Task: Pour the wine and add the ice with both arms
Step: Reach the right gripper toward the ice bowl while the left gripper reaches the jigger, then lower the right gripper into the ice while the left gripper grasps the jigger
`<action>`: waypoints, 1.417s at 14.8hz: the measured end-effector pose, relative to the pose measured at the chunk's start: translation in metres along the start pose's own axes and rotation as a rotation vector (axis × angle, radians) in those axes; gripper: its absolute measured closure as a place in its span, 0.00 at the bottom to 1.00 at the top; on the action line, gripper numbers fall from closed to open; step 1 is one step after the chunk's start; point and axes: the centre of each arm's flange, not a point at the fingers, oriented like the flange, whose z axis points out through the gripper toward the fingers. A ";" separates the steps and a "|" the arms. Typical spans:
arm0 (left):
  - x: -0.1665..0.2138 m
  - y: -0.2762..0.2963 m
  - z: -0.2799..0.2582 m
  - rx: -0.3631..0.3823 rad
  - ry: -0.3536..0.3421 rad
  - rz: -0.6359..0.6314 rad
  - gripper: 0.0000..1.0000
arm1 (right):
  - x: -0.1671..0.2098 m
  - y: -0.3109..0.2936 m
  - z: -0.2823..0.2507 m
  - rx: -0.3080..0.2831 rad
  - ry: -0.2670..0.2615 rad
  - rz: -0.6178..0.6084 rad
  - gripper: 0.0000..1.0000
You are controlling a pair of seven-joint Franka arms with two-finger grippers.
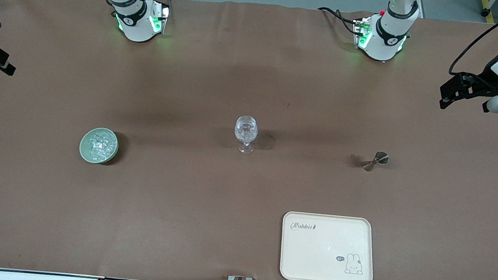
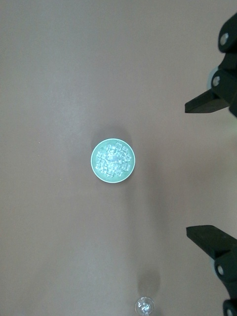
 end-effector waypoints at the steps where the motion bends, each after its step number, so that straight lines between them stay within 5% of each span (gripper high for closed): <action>1: 0.000 0.000 0.000 0.000 0.000 0.000 0.00 | 0.000 0.000 0.000 -0.001 0.000 -0.001 0.00; 5: 0.040 -0.033 0.069 -0.013 -0.095 -0.192 0.00 | 0.001 -0.007 0.001 -0.025 0.001 -0.052 0.00; 11: 0.066 -0.045 0.116 -0.055 -0.168 -0.292 0.00 | 0.011 -0.007 0.019 -0.035 -0.021 -0.053 0.00; 17: 0.079 -0.128 0.214 -0.280 -0.372 -0.597 0.00 | 0.029 0.004 0.108 -0.038 -0.046 -0.037 0.00; 21: 0.084 -0.140 0.278 -0.381 -0.511 -0.751 0.00 | 0.031 0.008 0.174 -0.040 -0.014 -0.034 0.00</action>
